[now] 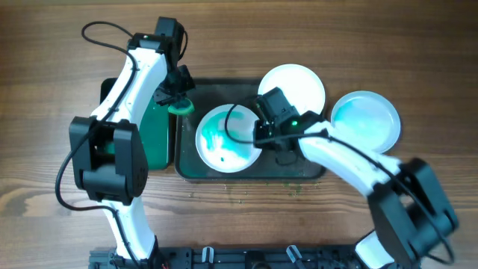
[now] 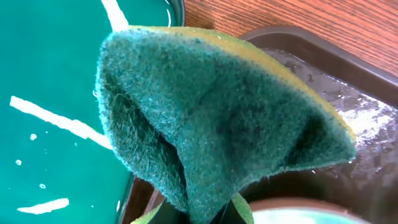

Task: Clean dirty plates on tray and stack at the side
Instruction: 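Lift the second plate with the right gripper, raise sponge left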

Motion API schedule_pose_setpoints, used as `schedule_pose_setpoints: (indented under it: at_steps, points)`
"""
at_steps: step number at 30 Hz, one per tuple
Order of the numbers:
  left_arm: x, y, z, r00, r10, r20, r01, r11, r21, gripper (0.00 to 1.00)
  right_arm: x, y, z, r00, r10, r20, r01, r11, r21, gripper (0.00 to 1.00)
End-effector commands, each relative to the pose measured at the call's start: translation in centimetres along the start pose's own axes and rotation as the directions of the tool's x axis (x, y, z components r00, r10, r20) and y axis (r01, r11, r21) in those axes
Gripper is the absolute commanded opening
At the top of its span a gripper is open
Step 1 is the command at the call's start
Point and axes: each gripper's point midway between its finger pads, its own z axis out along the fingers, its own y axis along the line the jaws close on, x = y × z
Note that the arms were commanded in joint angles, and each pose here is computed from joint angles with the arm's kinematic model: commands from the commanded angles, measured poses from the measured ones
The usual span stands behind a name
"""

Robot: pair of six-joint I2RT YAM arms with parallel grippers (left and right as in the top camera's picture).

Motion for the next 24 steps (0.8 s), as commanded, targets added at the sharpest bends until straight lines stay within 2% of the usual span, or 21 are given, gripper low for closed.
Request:
schedule_pose_setpoints:
  at_steps: [1,4,9,13,14,17,19,24]
  points:
    - [-0.2,-1.2,-1.4,1.000,0.023,0.016,-0.023,0.998,0.062,0.04,-4.0,-0.6,-5.1,0.953,-0.173,0.248,0.117,0.967,0.227,0.04]
    - [-0.1,-1.3,-1.4,1.000,0.026,0.015,-0.027,0.998,0.063,0.04,-4.7,-0.9,-8.1,0.898,-0.290,0.331,0.158,0.915,0.372,0.04]
    - [0.1,-1.6,-1.4,0.999,0.034,0.015,-0.034,0.997,0.063,0.04,-5.8,-0.5,-14.0,0.744,-0.478,0.467,0.117,0.781,0.613,0.04]
    - [0.1,-1.6,-1.4,0.999,0.034,0.015,-0.034,0.997,0.063,0.04,-5.9,0.9,-17.3,0.622,-0.621,0.477,0.086,0.660,0.746,0.04]
    - [0.1,-1.6,-1.4,0.999,0.034,0.015,-0.034,0.997,0.063,0.04,-5.9,1.6,-18.8,0.573,-0.666,0.477,0.057,0.613,0.788,0.04]
    - [0.1,-1.6,-1.4,0.999,0.034,0.014,-0.034,0.997,0.063,0.04,-6.0,3.1,-22.3,0.492,-0.729,0.475,-0.047,0.523,0.851,0.05]
    - [0.1,-1.6,-1.4,0.999,0.034,0.014,-0.034,0.997,0.063,0.04,-6.0,4.8,-23.2,0.467,-0.762,0.448,-0.028,0.493,0.869,0.04]
    - [0.1,-1.6,-1.4,0.999,0.034,0.014,-0.034,0.997,0.062,0.04,-6.5,6.4,-24.4,0.448,-0.768,0.458,-0.023,0.502,0.864,0.04]
